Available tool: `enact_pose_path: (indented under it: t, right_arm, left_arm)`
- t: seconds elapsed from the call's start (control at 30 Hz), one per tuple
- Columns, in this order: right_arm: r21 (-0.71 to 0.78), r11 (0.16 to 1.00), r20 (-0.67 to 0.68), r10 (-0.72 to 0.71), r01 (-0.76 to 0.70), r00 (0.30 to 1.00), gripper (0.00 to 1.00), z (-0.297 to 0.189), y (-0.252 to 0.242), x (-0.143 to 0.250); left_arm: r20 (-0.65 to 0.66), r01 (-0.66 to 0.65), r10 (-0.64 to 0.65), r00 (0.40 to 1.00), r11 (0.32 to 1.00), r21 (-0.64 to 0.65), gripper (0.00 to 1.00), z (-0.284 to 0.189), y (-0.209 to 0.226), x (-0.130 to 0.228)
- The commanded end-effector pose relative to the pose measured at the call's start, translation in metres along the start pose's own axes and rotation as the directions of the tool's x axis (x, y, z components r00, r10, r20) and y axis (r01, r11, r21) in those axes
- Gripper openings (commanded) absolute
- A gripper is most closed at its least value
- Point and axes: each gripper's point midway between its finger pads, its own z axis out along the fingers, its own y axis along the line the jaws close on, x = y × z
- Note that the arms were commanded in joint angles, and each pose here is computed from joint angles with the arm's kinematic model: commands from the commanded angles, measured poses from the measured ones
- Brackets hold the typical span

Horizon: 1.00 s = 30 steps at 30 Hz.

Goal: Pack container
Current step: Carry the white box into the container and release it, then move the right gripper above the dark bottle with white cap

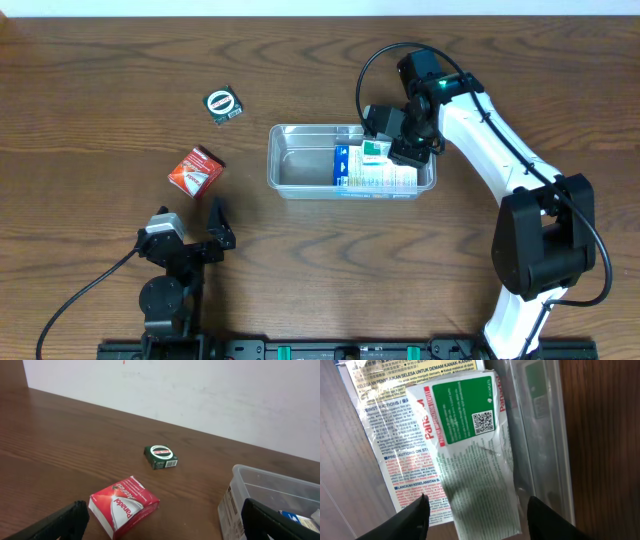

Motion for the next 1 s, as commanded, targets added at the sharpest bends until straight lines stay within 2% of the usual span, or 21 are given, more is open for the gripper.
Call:
enact_pose_path:
  t: [0.0,0.13,0.27,0.37,0.53,0.63,0.73,0.83,0.97]
  right_arm:
    - [0.001,1.000,-0.004,-0.014,0.014,1.000,0.56,0.001,0.000,0.002]
    - [0.017,0.999,0.027,-0.028,0.028,0.999,0.54,-0.013,0.000,-0.009]
    - [0.038,0.998,0.108,-0.052,0.048,0.993,0.57,-0.057,0.010,-0.036]
    - [0.097,0.995,0.161,-0.052,0.036,0.986,0.73,-0.097,0.016,-0.053]
    - [0.275,0.961,0.185,-0.064,0.011,0.981,0.86,-0.154,0.005,-0.052]
    - [0.368,0.915,0.213,0.087,-0.163,0.973,0.92,-0.174,-0.024,-0.034]
    - [0.377,0.860,0.260,0.260,-0.345,0.930,0.93,-0.177,-0.050,-0.009]
    - [0.344,0.745,0.323,0.477,-0.571,0.817,0.91,-0.174,-0.079,0.024]
    - [0.302,0.585,0.362,0.660,-0.752,0.659,0.86,-0.160,-0.108,0.064]
  left_arm:
    - [-0.048,-0.007,0.006,0.999,1.000,-0.027,0.98,0.002,0.007,0.017]
    - [-0.048,-0.007,0.006,0.999,1.000,-0.027,0.98,0.002,0.007,0.017]
    - [-0.048,-0.007,0.006,0.999,1.000,-0.027,0.98,0.002,0.007,0.017]
    - [-0.047,-0.007,0.006,0.999,1.000,-0.027,0.98,0.002,0.007,0.017]
    - [-0.048,-0.007,0.006,0.999,1.000,-0.027,0.98,0.002,0.007,0.017]
    - [-0.048,-0.007,0.006,0.999,1.000,-0.027,0.98,0.002,0.007,0.017]
    - [-0.048,-0.007,0.006,0.999,1.000,-0.027,0.98,0.002,0.007,0.017]
    - [-0.048,-0.007,0.006,0.999,1.000,-0.027,0.98,0.002,0.007,0.017]
    - [-0.048,-0.007,0.006,0.999,1.000,-0.027,0.98,0.002,0.007,0.017]
